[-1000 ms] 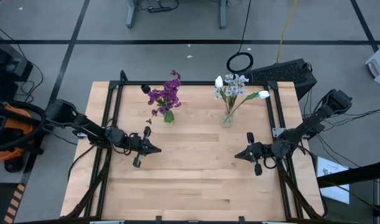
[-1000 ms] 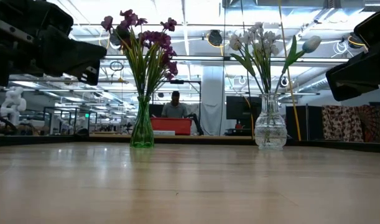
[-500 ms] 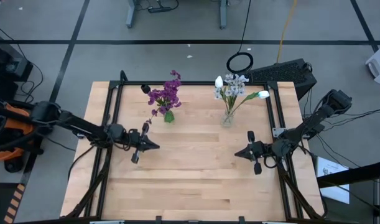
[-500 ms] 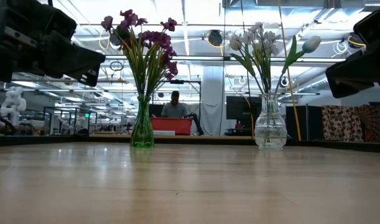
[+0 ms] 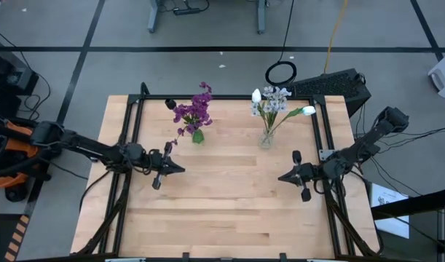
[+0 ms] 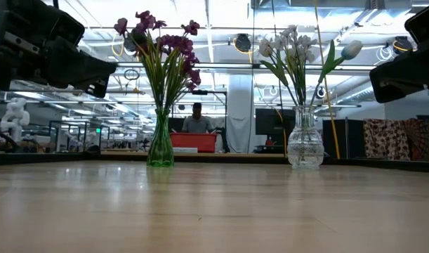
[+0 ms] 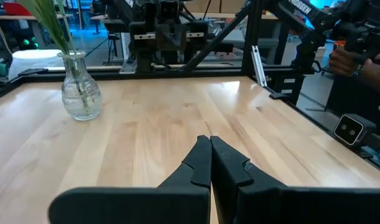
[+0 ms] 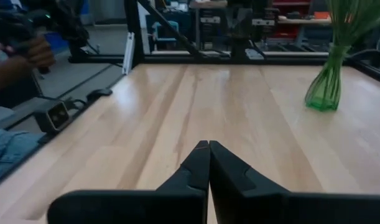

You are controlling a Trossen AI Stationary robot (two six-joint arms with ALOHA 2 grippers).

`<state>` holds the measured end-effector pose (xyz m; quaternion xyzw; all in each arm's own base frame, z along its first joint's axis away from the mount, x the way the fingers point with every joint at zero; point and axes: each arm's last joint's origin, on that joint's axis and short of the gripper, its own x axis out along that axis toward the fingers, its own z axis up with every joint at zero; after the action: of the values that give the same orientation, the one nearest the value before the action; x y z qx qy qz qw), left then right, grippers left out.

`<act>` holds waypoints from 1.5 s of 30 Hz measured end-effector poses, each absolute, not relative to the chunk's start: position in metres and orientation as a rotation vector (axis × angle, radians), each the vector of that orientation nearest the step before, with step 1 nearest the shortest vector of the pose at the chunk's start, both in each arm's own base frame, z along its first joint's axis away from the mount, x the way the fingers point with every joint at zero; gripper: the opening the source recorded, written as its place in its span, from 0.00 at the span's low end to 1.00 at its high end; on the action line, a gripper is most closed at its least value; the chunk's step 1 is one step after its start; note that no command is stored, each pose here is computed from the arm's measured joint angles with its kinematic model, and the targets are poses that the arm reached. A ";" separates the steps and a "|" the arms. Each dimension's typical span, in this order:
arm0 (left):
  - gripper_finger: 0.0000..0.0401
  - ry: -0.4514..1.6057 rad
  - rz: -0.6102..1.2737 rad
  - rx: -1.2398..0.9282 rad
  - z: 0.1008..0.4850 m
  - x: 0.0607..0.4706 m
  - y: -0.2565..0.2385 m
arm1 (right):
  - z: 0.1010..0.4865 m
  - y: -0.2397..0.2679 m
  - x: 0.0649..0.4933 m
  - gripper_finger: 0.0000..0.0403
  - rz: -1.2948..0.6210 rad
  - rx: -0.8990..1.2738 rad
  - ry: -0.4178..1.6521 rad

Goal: Sort flowers into vase by color
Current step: Return to Home Position

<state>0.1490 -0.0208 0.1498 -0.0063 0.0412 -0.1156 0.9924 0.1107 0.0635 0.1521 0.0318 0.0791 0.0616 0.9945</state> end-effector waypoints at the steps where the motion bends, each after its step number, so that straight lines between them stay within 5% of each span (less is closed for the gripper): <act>1: 0.00 0.080 -0.230 -0.012 0.150 0.149 -0.021 | 0.153 0.063 0.109 0.00 0.129 0.067 0.152; 15: 0.00 0.043 -0.221 0.009 0.155 0.147 -0.020 | 0.172 0.043 0.104 0.00 0.196 -0.036 -0.024; 45: 0.00 0.093 -0.121 0.038 0.155 0.136 -0.016 | 0.174 0.021 0.095 0.00 0.161 -0.027 -0.073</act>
<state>0.1362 -0.0161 0.1548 0.0192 0.0464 -0.0606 0.9969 0.0946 0.0211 0.1741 -0.0136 -0.0365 0.0806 0.9960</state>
